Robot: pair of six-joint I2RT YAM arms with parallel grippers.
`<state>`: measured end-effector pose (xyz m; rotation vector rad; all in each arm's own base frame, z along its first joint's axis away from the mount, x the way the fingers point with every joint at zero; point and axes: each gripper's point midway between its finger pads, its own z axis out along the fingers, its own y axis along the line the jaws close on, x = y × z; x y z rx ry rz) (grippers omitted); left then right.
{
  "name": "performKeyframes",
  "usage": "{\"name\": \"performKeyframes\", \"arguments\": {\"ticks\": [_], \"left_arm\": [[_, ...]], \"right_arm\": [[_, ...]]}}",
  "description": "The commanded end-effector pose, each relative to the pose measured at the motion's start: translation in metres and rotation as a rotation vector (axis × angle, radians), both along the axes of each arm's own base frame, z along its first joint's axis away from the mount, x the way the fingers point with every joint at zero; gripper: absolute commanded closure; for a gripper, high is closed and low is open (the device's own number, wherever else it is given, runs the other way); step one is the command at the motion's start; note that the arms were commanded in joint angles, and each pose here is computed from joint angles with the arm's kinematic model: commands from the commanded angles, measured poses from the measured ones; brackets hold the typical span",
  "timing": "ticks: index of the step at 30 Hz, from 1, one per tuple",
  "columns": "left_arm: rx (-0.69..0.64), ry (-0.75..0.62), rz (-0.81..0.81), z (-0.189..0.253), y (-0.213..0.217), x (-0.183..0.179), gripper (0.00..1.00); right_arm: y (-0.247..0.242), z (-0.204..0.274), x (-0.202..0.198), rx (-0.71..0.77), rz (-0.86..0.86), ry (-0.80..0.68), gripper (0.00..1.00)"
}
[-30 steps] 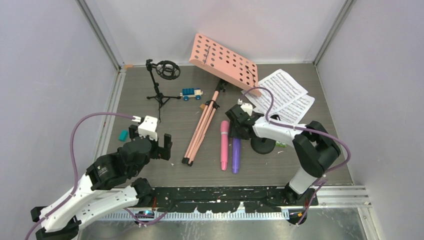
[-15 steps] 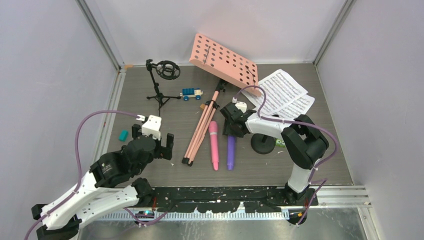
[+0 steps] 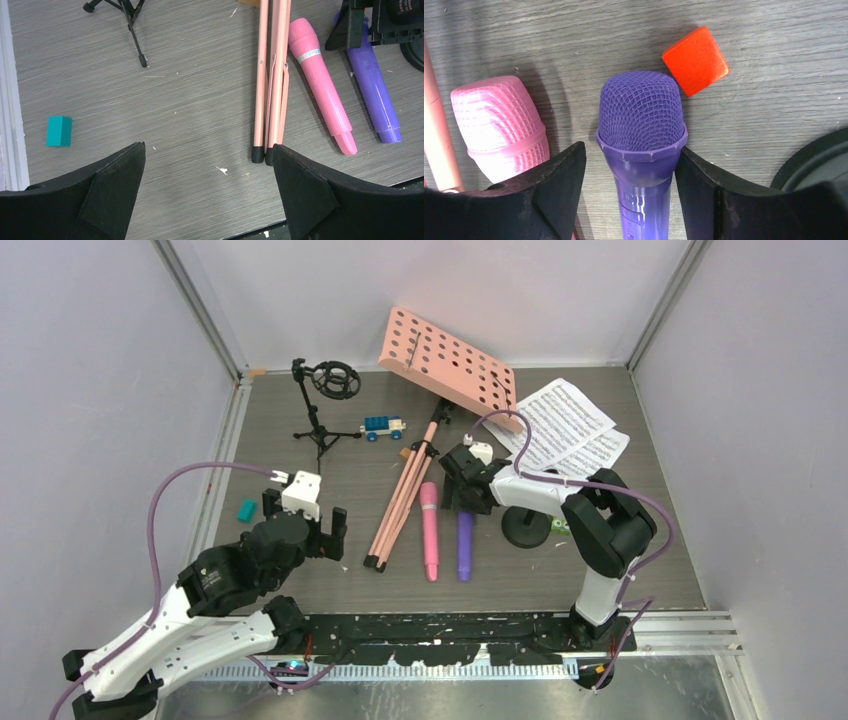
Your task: Pack up the instrument practice props
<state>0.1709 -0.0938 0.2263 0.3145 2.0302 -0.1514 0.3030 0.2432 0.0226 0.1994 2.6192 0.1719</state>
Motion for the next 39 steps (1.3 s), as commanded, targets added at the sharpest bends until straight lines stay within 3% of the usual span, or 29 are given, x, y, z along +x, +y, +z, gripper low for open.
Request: {"name": "performKeyframes", "arguments": {"ticks": [1,14,18,22,27,31,35,39], "left_arm": [[-0.003,-0.008,-0.008,0.002,-0.003,0.002,0.00],[-0.021,-0.012,-0.018,0.002,-0.004,0.000,0.00],[-0.018,-0.007,-0.025,0.001,-0.006,0.000,0.00],[-0.001,-0.006,-0.022,0.000,-0.008,0.004,0.00],[0.012,0.001,-0.056,-0.002,-0.016,0.004,0.00],[-0.048,-0.024,-0.021,0.000,-0.017,0.008,0.00],[-0.164,-0.076,0.017,0.013,-0.018,0.011,0.00],[-0.197,-0.087,0.100,0.017,-0.005,0.012,0.00]], "right_arm": [[0.003,0.028,0.011,0.015,0.000,-0.069,0.30],[0.005,0.114,0.005,0.101,0.075,-0.170,0.23],[0.002,0.122,-0.011,0.110,0.123,-0.130,0.16],[-0.004,0.131,-0.022,0.105,0.137,-0.110,0.01],[-0.026,0.134,-0.036,-0.009,0.100,-0.010,0.00],[-0.022,0.140,-0.041,-0.052,0.169,0.070,0.00],[-0.010,0.151,-0.036,0.016,0.183,0.026,0.00],[-0.007,0.184,-0.029,0.078,0.176,-0.075,0.00]]}}
